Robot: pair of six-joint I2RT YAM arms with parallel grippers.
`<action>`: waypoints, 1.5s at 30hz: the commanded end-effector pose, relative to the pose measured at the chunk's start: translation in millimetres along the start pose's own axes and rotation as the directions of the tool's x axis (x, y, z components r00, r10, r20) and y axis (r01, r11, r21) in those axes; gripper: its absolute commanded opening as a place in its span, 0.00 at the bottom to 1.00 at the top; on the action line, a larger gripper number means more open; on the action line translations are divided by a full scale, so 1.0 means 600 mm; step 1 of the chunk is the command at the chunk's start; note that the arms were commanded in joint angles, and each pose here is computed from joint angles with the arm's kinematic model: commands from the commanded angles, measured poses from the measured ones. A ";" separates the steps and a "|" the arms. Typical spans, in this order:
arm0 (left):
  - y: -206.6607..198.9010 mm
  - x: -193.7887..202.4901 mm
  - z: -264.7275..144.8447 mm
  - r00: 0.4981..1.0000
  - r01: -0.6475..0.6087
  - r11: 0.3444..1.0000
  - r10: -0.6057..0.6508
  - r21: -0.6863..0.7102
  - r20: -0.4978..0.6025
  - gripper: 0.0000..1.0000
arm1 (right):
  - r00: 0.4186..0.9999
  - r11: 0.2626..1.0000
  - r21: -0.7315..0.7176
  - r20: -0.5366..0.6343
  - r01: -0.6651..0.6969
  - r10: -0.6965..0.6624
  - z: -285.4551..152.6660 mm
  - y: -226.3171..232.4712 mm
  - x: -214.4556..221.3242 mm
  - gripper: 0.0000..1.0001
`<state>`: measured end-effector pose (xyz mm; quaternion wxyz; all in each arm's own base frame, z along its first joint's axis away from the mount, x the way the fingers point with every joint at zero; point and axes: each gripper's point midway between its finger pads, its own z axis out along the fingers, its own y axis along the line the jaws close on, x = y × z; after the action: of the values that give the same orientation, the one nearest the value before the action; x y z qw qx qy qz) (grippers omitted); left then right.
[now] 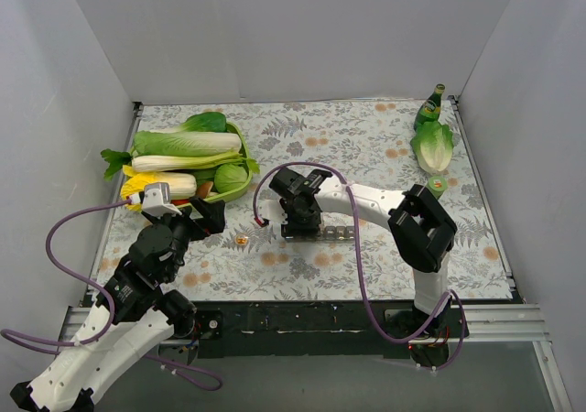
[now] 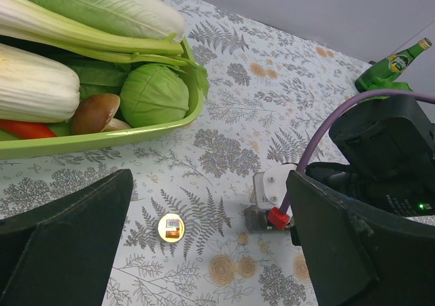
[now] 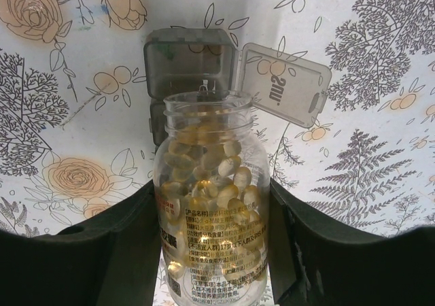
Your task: Sort the pills into containers
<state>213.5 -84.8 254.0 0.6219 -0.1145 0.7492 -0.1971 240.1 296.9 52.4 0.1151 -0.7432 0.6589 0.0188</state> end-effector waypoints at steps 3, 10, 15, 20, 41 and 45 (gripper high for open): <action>0.004 -0.002 -0.002 1.000 0.004 1.000 -0.003 -0.008 0.006 0.98 | 0.999 0.999 0.005 -0.020 0.033 -0.033 -0.009 -0.003 -0.005 0.17; 0.003 -0.003 -0.002 1.000 0.005 1.000 -0.005 -0.005 0.008 0.98 | 0.998 0.999 0.016 -0.030 0.048 -0.048 -0.011 -0.004 -0.005 0.17; 0.001 -0.003 0.000 1.000 0.003 1.000 -0.003 -0.003 0.008 0.98 | 0.998 0.998 0.019 -0.036 0.057 -0.057 -0.013 -0.007 -0.009 0.17; 0.002 -0.003 0.000 1.000 -0.001 1.000 0.001 -0.005 0.008 0.98 | 0.997 0.998 0.013 -0.049 0.065 -0.065 -0.011 -0.005 -0.009 0.16; 0.001 -0.003 -0.001 1.000 0.004 1.000 -0.004 0.001 0.009 0.98 | 0.995 0.996 0.030 -0.062 0.084 -0.082 -0.015 -0.010 -0.013 0.17; 0.002 -0.003 -0.002 1.000 0.004 1.000 -0.004 -0.003 0.008 0.98 | 0.995 0.996 0.025 -0.057 0.081 -0.079 -0.012 -0.009 -0.014 0.16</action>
<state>213.4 -84.8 254.1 0.6220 -0.1144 0.7490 -0.1975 240.7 297.8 55.1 0.1021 -0.7635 0.6375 -0.0148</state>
